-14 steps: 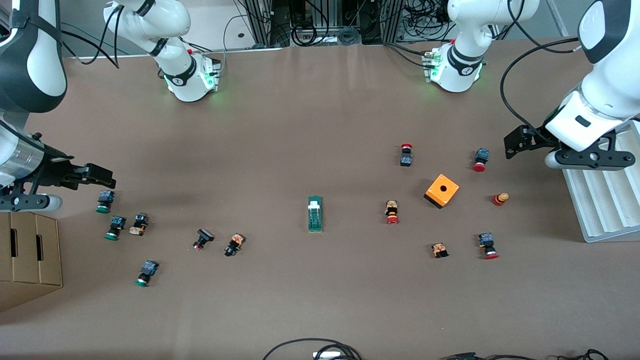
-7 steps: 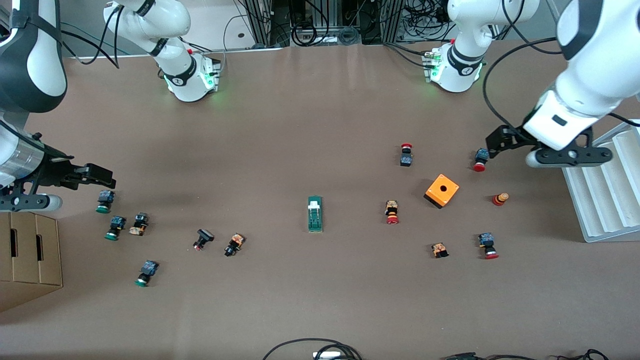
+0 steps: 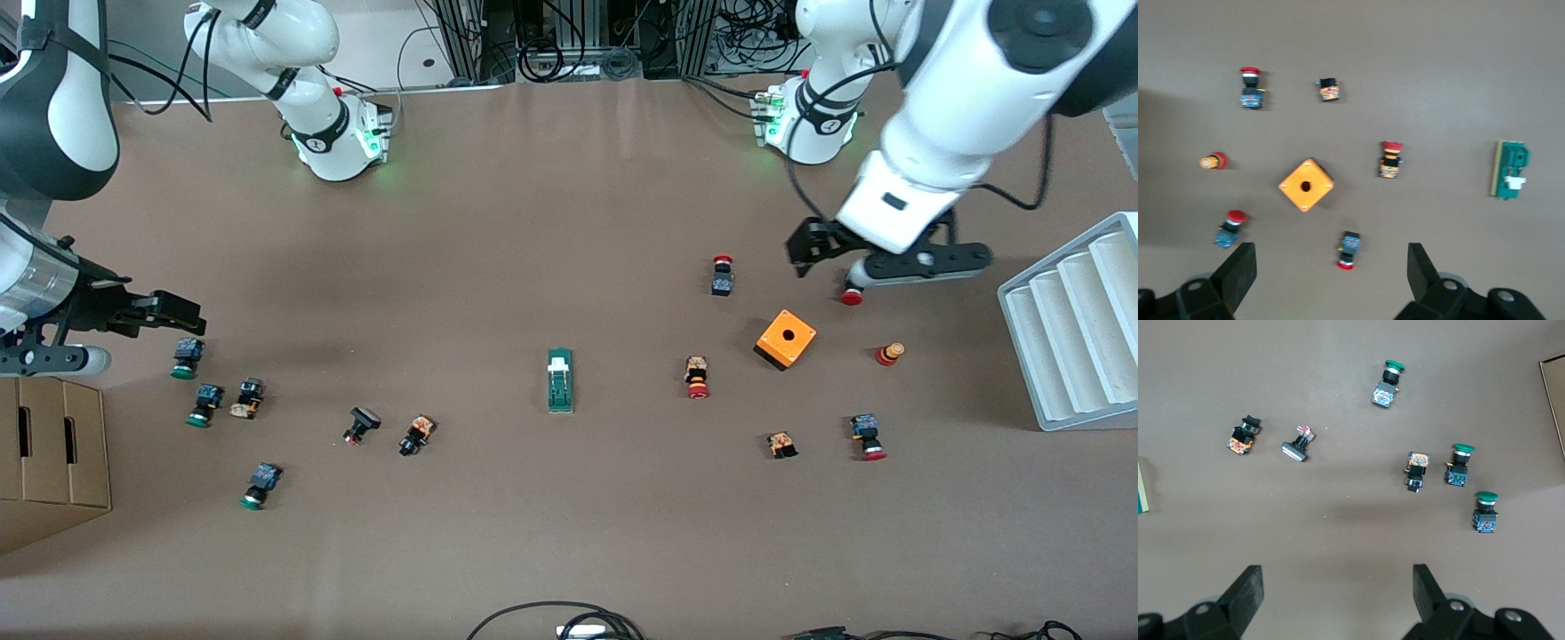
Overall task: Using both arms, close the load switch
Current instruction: 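Move the left gripper over the green knife switch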
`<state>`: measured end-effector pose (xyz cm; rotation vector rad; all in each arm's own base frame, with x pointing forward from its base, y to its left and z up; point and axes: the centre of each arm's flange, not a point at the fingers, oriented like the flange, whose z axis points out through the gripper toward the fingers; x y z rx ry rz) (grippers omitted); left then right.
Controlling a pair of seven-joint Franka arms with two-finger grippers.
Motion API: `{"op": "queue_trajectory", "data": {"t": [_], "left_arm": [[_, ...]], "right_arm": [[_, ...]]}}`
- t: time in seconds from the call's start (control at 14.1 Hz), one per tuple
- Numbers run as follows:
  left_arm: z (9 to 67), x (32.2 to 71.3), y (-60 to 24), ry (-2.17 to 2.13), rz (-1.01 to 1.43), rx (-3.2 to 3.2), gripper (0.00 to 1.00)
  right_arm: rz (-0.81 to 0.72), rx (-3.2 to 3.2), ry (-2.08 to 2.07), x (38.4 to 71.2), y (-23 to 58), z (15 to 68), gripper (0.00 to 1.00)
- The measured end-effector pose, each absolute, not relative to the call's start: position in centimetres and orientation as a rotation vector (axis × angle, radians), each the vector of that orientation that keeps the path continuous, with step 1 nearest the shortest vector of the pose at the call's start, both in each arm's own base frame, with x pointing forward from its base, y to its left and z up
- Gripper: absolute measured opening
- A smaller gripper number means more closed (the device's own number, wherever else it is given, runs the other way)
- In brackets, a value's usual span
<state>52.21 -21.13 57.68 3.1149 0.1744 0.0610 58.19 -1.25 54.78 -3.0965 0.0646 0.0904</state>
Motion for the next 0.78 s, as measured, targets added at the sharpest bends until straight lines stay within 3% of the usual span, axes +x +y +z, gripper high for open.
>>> {"op": "queue_trajectory", "data": {"t": [0.35,0.78], "left_arm": [[55.8,51.8,-28.3,0.253,0.156,3.070,1.00],[50.8,47.3,-40.8,0.295,0.338,3.108,1.00]], "right_arm": [[0.090,-3.097,0.065,58.2,-1.2,54.8,1.00],[0.090,-3.097,0.063,58.2,-1.2,54.8,1.00]]}}
